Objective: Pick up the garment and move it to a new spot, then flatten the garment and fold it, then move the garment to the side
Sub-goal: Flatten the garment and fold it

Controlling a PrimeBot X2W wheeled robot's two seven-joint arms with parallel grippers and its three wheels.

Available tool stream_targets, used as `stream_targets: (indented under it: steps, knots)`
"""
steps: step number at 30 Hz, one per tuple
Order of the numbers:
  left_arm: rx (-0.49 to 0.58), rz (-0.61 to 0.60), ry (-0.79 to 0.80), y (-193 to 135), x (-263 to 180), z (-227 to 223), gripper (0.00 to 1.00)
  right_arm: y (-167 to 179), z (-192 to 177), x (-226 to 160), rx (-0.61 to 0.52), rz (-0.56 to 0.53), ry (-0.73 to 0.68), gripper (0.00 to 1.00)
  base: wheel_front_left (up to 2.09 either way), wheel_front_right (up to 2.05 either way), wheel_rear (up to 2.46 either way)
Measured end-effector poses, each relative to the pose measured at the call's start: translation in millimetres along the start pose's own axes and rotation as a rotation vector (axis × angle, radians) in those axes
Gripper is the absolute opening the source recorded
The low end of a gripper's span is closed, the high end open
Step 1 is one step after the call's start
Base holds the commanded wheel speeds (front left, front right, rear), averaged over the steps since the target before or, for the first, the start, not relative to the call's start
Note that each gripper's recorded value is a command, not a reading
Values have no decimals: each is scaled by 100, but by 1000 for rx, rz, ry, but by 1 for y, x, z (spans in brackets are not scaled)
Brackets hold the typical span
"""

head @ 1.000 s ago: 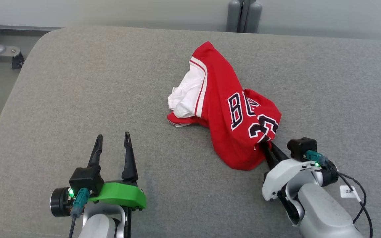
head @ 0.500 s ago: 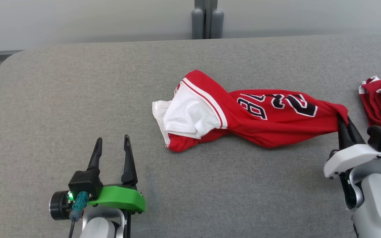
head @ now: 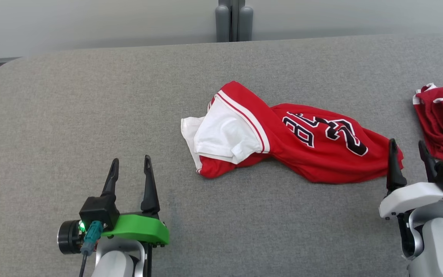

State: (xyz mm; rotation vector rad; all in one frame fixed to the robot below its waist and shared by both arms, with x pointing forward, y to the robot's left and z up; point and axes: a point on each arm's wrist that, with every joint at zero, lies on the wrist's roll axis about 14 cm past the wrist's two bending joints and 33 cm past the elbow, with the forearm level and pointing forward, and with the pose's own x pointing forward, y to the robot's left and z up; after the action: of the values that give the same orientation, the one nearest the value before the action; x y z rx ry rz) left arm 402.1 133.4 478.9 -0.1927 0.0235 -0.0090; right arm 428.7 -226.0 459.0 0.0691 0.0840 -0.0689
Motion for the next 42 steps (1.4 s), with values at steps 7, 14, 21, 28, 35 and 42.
stream_targets:
  steps: [7, 14, 21, 28, 35, 42]
  knots:
    - [-6, 12, -13, 4, -3, 5, 100, 83, 38, -4, -28, 239, -137, 100, 0, 0, 0]
    - [-7, 36, -15, 12, -7, 6, 100, 177, 5, -19, -84, 541, -21, 100, 0, 0, 0]
    - [-8, 94, -16, 30, -12, 8, 100, 208, -34, -9, -276, 683, 83, 100, 0, 0, 0]
    - [-6, 161, -23, 50, -22, 11, 100, 221, -38, 10, -310, 708, 72, 100, 0, 0, 0]
    - [-6, 181, -34, 56, -30, 15, 100, 235, -12, 15, -255, 706, -9, 0, 0, 0, 0]
    - [-10, 167, -39, 51, -29, 17, 100, 255, 21, 0, -192, 753, -111, 0, 0, 0, 0]
